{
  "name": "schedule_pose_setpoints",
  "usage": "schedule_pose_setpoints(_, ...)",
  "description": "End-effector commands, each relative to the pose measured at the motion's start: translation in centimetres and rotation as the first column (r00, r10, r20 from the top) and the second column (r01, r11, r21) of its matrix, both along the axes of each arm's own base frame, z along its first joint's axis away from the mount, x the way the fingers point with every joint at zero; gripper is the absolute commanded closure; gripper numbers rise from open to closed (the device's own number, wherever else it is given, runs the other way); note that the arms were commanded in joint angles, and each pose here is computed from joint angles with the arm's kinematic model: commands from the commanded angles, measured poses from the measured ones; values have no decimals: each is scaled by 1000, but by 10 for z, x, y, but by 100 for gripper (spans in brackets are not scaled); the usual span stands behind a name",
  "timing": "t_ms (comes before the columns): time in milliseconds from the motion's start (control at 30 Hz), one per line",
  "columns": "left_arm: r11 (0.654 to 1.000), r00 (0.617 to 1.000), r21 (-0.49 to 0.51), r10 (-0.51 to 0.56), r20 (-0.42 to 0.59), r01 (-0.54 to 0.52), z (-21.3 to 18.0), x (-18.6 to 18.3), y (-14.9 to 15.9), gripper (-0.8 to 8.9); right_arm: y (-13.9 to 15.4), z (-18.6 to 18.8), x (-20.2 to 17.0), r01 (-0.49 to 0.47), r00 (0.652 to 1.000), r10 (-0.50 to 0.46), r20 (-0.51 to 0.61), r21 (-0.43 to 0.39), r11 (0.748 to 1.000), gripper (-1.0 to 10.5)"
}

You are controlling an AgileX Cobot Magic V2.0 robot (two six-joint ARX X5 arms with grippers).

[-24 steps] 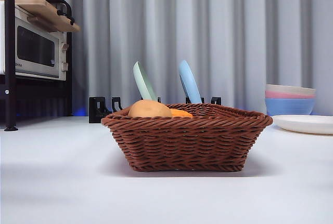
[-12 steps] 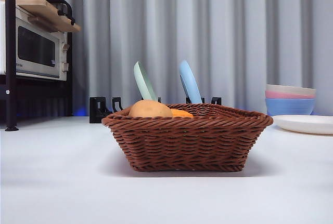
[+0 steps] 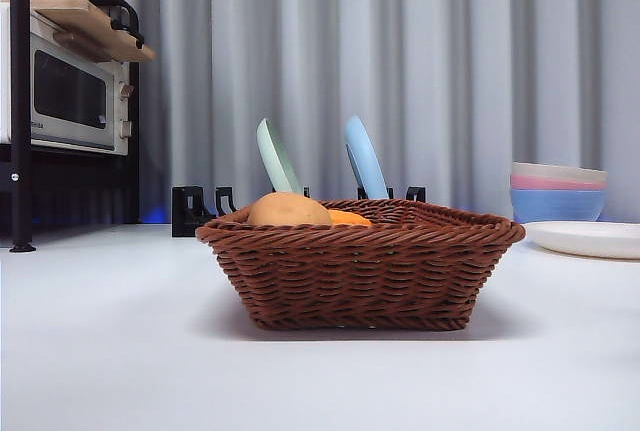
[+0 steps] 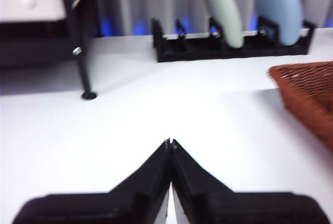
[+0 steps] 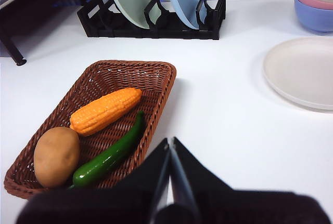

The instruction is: Pick up the basket,pick up the corn from the table,pick up the potato from the table,pick up the cucumber from the table,put all items into the basket

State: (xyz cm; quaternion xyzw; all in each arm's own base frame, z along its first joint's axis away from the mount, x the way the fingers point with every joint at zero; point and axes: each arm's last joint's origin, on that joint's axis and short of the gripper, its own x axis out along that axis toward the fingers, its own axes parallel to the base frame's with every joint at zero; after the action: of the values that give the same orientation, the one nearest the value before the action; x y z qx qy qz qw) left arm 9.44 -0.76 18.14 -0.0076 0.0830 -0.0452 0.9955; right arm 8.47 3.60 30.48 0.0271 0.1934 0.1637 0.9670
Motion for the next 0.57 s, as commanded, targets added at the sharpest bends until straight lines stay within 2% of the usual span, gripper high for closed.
schedule_pose_setpoints(33,1000,1000,-13,2,8,-2,-12,0,3,817,0,0,0,7,1000,-7,0,12,1000,945)
schedule_pose_setpoints(233,1000,999,-23,3,-36,-4,-33,0,6,817,0,0,0,6,1000,-6,0,12,1000,945)
schedule_pose_setpoints(567,998,998,-21,55,-32,-56,-33,0,11,817,0,0,0,7,1000,-7,0,12,1000,945)
